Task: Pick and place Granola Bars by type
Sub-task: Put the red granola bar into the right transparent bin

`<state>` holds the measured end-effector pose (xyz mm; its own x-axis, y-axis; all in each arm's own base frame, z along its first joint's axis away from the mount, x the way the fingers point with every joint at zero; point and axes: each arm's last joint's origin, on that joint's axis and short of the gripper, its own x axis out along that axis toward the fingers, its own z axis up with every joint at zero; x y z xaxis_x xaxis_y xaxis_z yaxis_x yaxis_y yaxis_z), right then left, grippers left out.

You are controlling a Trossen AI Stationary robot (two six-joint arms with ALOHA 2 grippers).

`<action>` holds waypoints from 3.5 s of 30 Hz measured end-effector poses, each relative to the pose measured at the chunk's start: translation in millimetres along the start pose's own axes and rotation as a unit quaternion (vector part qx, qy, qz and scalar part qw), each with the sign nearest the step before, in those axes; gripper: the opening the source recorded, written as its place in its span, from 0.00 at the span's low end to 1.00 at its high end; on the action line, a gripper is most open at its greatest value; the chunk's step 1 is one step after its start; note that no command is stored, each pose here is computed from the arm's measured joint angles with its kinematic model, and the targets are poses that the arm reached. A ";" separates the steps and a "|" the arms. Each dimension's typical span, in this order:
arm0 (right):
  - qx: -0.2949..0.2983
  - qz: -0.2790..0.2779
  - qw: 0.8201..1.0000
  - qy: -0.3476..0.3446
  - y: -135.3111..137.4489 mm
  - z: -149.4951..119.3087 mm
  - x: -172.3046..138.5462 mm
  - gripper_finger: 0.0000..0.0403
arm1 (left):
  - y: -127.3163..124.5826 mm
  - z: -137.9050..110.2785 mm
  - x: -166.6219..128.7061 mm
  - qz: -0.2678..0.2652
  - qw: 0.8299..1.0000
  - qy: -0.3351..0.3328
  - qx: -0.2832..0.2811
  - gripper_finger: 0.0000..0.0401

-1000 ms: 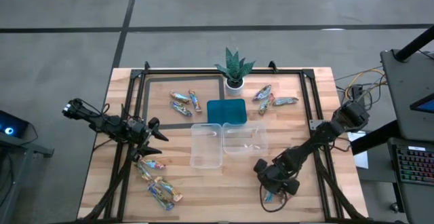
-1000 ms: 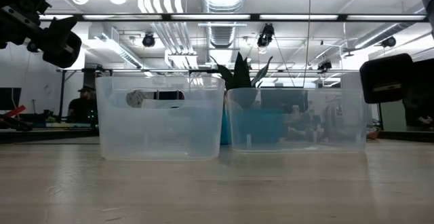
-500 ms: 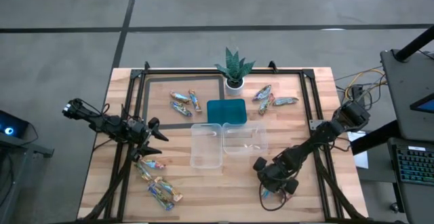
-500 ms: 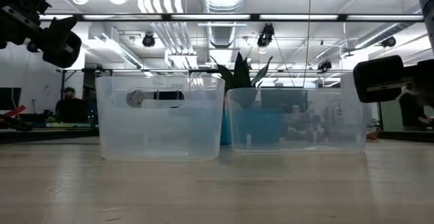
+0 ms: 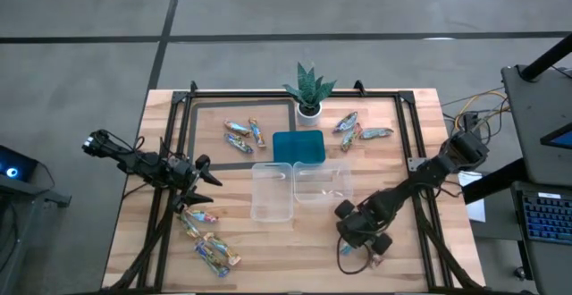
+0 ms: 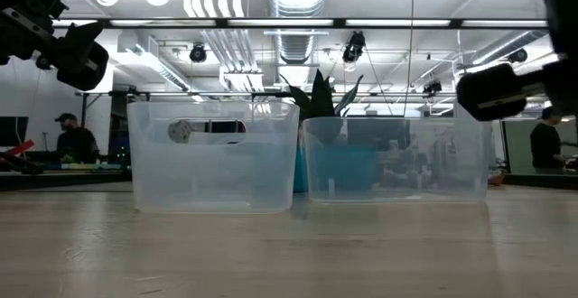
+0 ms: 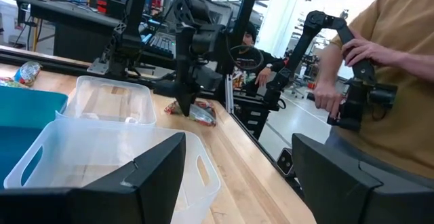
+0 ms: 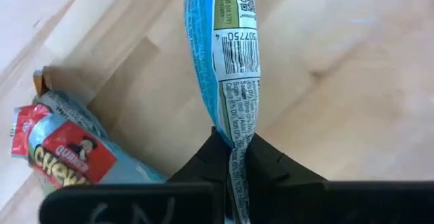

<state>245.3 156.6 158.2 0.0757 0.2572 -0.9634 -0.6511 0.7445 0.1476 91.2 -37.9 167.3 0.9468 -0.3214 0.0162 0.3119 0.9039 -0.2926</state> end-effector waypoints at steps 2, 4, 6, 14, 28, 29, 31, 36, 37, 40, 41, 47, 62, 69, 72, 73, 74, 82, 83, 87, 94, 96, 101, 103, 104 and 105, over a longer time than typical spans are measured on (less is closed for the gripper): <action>0.018 -0.001 1.000 0.002 -4.7 3.9 -7.5 0.03 | 0.0 0.1 0.0 0.000 1.000 0.000 0.000 0.62; 0.041 -0.003 0.999 -0.004 -10.7 9.0 -15.8 0.03 | 0.0 0.1 0.0 0.000 1.000 0.000 0.000 0.62; 0.069 -0.007 0.998 -0.011 -17.6 14.1 -25.1 0.03 | 0.0 0.1 0.0 0.000 1.000 0.000 0.000 0.62; 0.203 -0.021 0.977 -0.069 -48.1 37.7 -75.0 0.03 | 0.0 0.1 0.0 0.000 1.000 0.000 0.000 0.62; 0.441 -0.063 0.878 -0.174 -97.8 48.6 -157.2 0.03 | 0.0 0.1 0.0 0.000 1.000 0.000 0.000 0.62; 0.457 -0.070 0.870 -0.173 -100.0 46.9 -159.0 0.03 | 0.0 0.0 0.0 0.000 1.000 0.000 0.000 0.62; 0.491 -0.084 0.851 -0.165 -103.7 42.3 -160.1 0.03 | 0.0 0.1 0.0 0.000 1.000 0.000 0.000 0.62; 0.566 -0.118 0.806 -0.130 -107.2 28.8 -160.7 0.03 | 0.0 0.1 0.0 0.000 1.000 0.000 0.000 0.62; 0.575 -0.125 0.799 -0.124 -106.6 26.9 -161.0 0.03 | 0.0 0.1 0.0 0.000 1.000 0.000 0.000 0.62; 0.600 -0.147 0.778 -0.113 -104.9 22.6 -161.7 0.03 | 0.0 0.1 0.0 0.000 1.000 0.000 0.000 0.62; 0.608 -0.153 0.771 -0.113 -104.6 21.7 -162.2 0.03 | 0.0 0.1 0.0 0.000 1.000 0.000 0.000 0.62; 0.657 -0.177 0.724 -0.120 -101.9 17.3 -164.5 0.03 | 0.0 0.0 0.0 0.000 1.000 0.000 0.000 0.62; 0.818 -0.187 0.535 -0.099 -101.3 -4.5 -123.5 0.03 | 0.0 0.1 0.0 0.000 1.000 0.000 0.000 0.62; 0.852 -0.169 0.481 -0.122 -104.6 -7.8 -104.1 0.03 | 0.0 0.1 0.0 0.000 1.000 0.000 0.000 0.62; 0.858 -0.155 0.468 -0.144 -107.3 -6.5 -96.9 0.03 | 0.0 0.0 0.0 0.000 1.000 0.000 0.000 0.62; 0.859 -0.152 0.466 -0.149 -108.1 -6.7 -94.7 0.03 | 0.0 0.1 0.0 0.000 1.000 0.000 0.000 0.62; 0.861 -0.151 0.462 -0.151 -108.4 -7.1 -92.9 0.03 | 0.0 0.1 0.0 0.000 1.000 0.000 0.000 0.62; 0.879 -0.158 0.427 -0.140 -107.4 -19.2 -72.9 0.03 | 0.0 0.0 0.0 0.000 1.000 0.000 0.000 0.62; 0.880 -0.155 0.425 -0.143 -107.8 -19.7 -70.3 0.03 | 0.0 0.1 0.0 0.000 1.000 0.000 0.000 0.62; 0.886 -0.141 0.416 -0.151 -108.6 -22.1 -61.3 0.03 | 0.0 0.1 0.0 0.000 1.000 0.000 0.000 0.62; 0.890 -0.138 0.414 -0.134 -106.6 -29.0 -51.7 0.03 | 0.0 0.0 0.0 0.000 1.000 0.000 0.000 0.62; 0.891 -0.132 0.414 -0.130 -106.3 -30.6 -48.4 0.03 | 0.0 0.1 0.0 0.000 1.000 0.000 0.000 0.62; 0.894 -0.129 0.410 -0.124 -105.3 -35.1 -41.9 0.03 | -0.1 0.2 0.0 0.000 1.000 -0.001 0.000 0.62; 0.895 -0.127 0.410 -0.119 -104.7 -36.9 -39.4 0.03 | 0.0 0.0 0.0 0.000 1.000 0.000 0.000 0.62; 0.895 -0.125 0.411 -0.118 -104.4 -37.5 -38.2 0.03 | 0.0 0.2 0.0 0.000 1.000 0.000 0.000 0.62; 0.895 -0.123 0.412 -0.117 -104.3 -37.8 -37.2 0.03 | 0.0 0.1 0.0 0.000 1.000 0.000 0.000 0.62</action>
<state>281.8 46.0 170.2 0.1800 -0.0646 -0.9815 0.9829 -0.0268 0.1820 91.2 -37.9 167.4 0.9468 -0.3214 0.0171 0.3121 0.9038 -0.2927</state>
